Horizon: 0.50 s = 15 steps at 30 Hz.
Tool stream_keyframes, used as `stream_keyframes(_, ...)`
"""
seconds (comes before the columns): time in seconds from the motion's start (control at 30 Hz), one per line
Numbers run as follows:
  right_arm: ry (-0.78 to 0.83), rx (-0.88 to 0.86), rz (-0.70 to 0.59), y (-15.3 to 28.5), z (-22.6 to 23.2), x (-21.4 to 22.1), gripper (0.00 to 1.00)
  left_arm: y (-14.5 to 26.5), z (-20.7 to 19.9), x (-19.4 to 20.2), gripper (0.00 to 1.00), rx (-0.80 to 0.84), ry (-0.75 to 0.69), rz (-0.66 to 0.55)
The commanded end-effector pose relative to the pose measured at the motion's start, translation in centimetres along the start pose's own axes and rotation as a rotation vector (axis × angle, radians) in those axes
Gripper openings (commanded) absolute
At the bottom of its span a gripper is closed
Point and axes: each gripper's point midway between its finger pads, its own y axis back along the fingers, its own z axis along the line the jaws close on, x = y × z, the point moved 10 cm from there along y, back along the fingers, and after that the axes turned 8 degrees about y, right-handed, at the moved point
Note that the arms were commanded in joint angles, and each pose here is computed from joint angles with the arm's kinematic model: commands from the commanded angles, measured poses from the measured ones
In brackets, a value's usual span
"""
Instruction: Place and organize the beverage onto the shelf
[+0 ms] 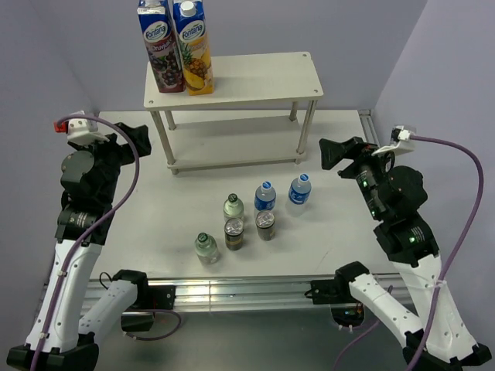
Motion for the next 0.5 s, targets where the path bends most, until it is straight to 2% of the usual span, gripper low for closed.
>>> stream_keyframes(0.0,0.101,0.008,0.042,1.2,-0.1,1.0,0.99,-0.3,0.7,0.6,0.99,-0.034,-0.028,-0.006)
stream_keyframes(0.03,0.114,0.042,0.064,1.2,-0.1,1.5,0.98,-0.3,0.8,0.8,0.99,-0.037,-0.029,0.000)
stream_keyframes(0.07,0.150,0.201,0.081,1.3,-1.2,1.9,0.97,-0.4,0.8,0.9,0.99,-0.036,-0.032,0.008)
stream_keyframes(0.1,0.178,0.208,0.133,1.1,-0.4,2.9,0.96,-0.5,0.9,1.1,0.99,-0.036,-0.031,0.014)
stream_keyframes(0.13,0.209,0.274,0.141,1.1,-0.4,3.4,0.95,-0.6,0.9,1.2,0.99,-0.039,-0.032,0.020)
stream_keyframes(0.17,0.255,0.410,0.121,1.3,-1.0,3.9,0.94,-0.6,0.8,1.1,0.99,-0.038,-0.031,0.024)
stream_keyframes(0.2,0.327,0.467,0.154,1.4,-0.9,5.2,0.94,-0.7,0.9,1.2,0.99,-0.044,-0.030,0.032)
stream_keyframes(0.23,0.312,0.423,0.158,2.0,0.6,6.2,0.94,-0.7,0.9,1.2,0.99,-0.045,-0.027,0.030)
stream_keyframes(0.27,0.378,0.464,0.181,2.9,0.2,7.2,0.95,-0.7,1.0,1.3,0.99,-0.054,-0.026,0.034)
stream_keyframes(0.3,0.287,0.448,0.180,3.2,0.9,8.0,0.95,-0.8,1.1,1.4,0.99,-0.068,-0.028,0.033)
stream_keyframes(0.37,0.282,0.389,0.224,4.0,1.0,10.2,0.95,-0.7,1.3,1.3,0.99,-0.085,-0.026,0.027)
stream_keyframes(0.43,0.201,0.306,0.259,4.5,1.2,11.6,0.95,-0.7,1.3,1.5,0.99,-0.086,-0.028,0.032)
stream_keyframes(0.47,0.217,0.287,0.292,4.7,0.8,13.6,0.95,-0.8,1.3,1.5,0.99,-0.087,-0.027,0.033)
